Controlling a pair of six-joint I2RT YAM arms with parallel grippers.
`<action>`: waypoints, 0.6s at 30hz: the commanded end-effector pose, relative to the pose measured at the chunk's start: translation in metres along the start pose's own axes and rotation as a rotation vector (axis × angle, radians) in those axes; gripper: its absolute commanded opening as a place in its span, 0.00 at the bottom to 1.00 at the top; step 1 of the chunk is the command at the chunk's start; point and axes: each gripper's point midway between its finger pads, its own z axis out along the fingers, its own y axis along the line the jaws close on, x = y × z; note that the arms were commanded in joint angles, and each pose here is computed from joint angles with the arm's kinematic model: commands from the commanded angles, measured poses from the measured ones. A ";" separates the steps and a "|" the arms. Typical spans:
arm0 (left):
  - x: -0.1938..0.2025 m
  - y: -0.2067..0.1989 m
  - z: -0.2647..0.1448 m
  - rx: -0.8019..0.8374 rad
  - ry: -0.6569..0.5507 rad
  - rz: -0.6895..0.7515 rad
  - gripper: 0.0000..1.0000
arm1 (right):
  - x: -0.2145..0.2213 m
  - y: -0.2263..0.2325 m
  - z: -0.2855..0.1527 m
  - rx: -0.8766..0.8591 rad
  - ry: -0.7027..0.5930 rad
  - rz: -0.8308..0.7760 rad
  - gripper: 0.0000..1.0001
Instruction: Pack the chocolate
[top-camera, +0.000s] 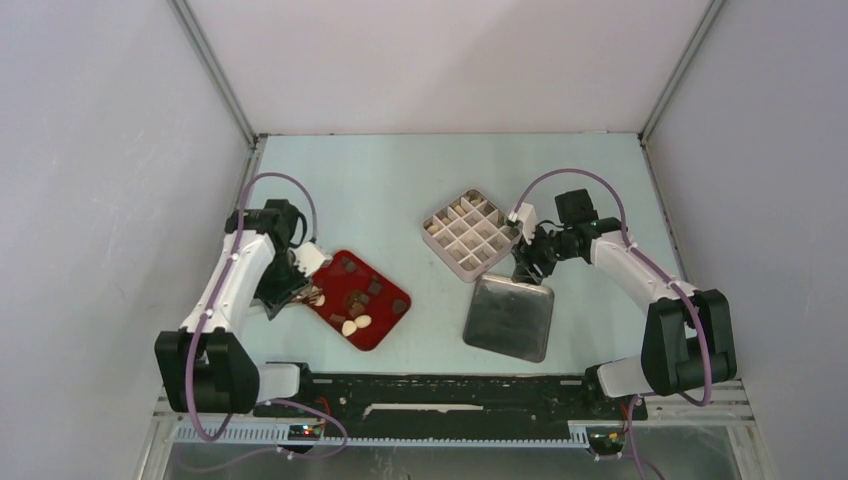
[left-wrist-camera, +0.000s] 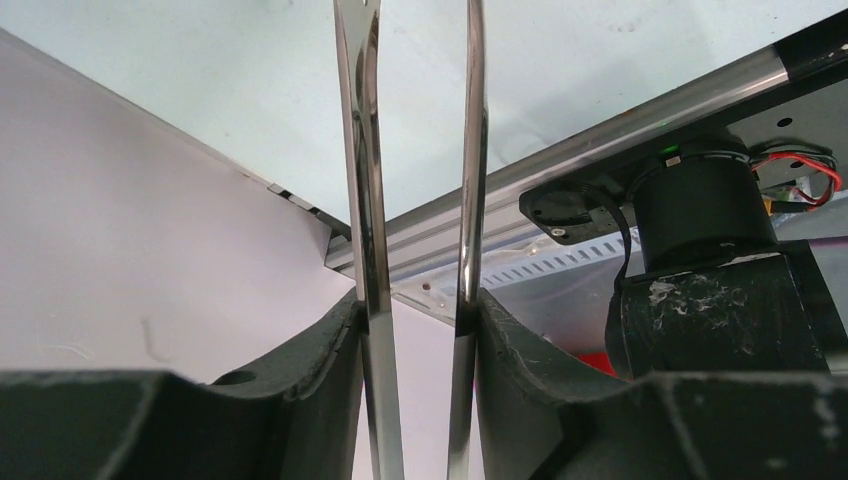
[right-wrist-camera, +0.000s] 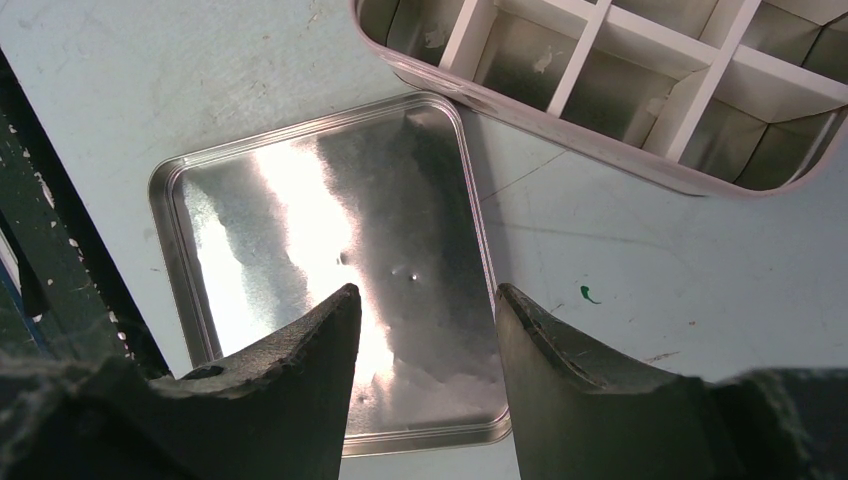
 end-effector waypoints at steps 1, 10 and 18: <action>-0.011 0.006 -0.006 0.012 -0.036 -0.008 0.43 | -0.006 -0.004 0.001 0.004 -0.005 -0.028 0.55; -0.006 -0.004 -0.007 0.069 -0.014 0.018 0.44 | -0.004 -0.005 0.003 0.000 0.002 -0.026 0.55; -0.021 -0.003 0.001 0.124 -0.016 0.013 0.29 | -0.003 -0.004 0.003 0.000 0.006 -0.023 0.55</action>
